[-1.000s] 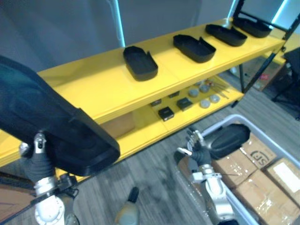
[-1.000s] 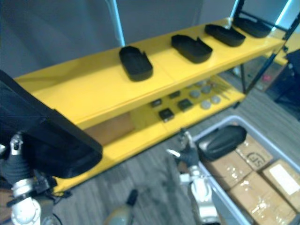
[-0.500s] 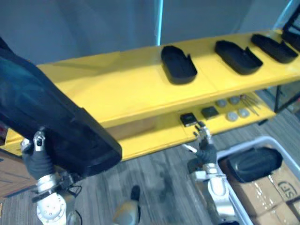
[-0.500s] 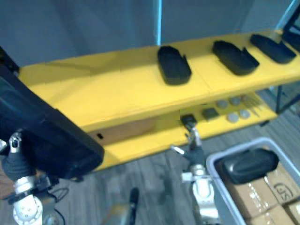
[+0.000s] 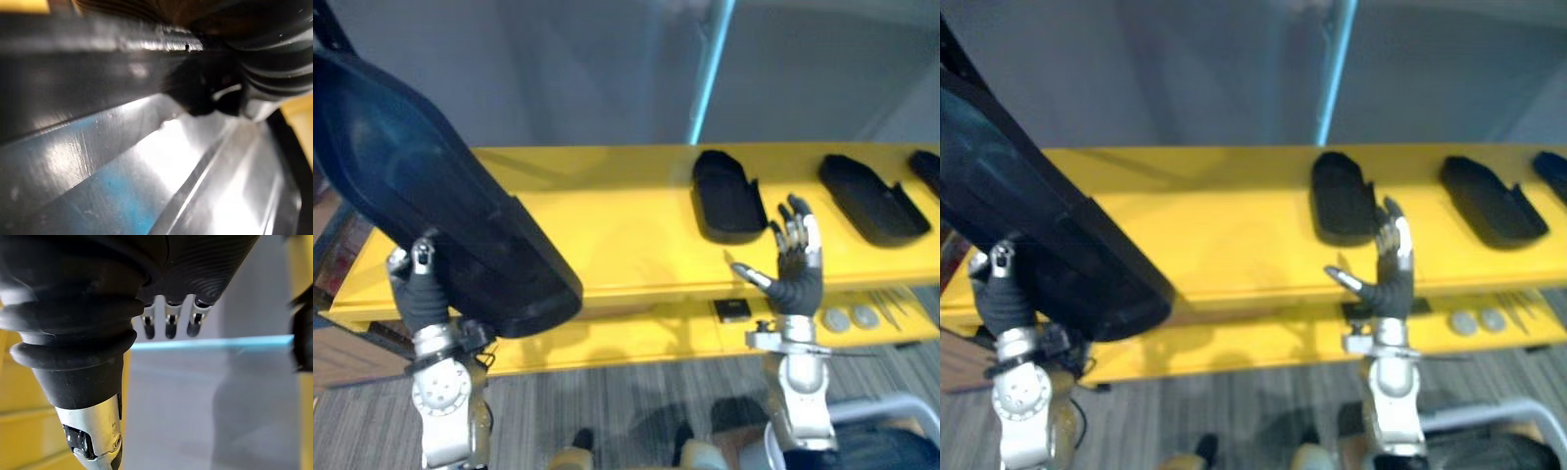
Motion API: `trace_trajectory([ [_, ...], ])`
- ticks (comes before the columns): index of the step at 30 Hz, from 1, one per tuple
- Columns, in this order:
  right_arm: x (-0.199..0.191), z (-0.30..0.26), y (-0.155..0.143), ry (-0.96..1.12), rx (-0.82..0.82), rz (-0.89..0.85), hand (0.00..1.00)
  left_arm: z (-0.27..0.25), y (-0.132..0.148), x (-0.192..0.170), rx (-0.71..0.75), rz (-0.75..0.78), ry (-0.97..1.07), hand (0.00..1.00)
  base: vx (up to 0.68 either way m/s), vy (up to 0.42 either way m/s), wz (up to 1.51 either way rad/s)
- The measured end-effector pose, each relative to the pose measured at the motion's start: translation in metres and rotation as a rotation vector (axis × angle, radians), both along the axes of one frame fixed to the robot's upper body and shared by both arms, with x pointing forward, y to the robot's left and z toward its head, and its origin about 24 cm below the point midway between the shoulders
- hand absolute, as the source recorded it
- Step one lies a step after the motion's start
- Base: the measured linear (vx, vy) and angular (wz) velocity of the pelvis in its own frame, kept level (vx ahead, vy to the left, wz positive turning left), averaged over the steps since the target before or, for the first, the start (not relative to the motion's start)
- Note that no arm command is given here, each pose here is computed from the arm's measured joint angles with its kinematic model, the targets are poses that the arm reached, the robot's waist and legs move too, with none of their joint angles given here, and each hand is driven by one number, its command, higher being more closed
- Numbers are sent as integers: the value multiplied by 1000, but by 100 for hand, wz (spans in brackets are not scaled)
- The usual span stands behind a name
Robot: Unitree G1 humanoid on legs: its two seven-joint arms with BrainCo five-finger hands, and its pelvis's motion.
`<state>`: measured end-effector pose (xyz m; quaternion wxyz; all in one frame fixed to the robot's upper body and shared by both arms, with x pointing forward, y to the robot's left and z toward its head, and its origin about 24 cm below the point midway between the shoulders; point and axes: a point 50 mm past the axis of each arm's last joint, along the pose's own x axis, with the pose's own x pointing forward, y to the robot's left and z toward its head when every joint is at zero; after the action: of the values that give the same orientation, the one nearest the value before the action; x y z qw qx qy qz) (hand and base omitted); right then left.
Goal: Walk over and take plastic housings, then place them on the shelf
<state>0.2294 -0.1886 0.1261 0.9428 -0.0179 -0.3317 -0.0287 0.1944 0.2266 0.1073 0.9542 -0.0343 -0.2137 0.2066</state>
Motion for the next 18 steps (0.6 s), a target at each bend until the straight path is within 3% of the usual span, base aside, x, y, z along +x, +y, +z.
trace_trajectory([
  [8, -6, 36, -20, -151, 28, -77, 0, 4, -5, -1, 8, -49, -31, 100, 132, -53, 26],
  [12, -21, 43, -25, -210, 73, -132, 0, 11, -3, 3, 140, -115, -12, 100, -4, 31, -36],
  [18, -42, 13, -36, -26, 97, -220, 0, 22, 0, 23, 287, -203, 33, 100, -36, 40, -40],
])
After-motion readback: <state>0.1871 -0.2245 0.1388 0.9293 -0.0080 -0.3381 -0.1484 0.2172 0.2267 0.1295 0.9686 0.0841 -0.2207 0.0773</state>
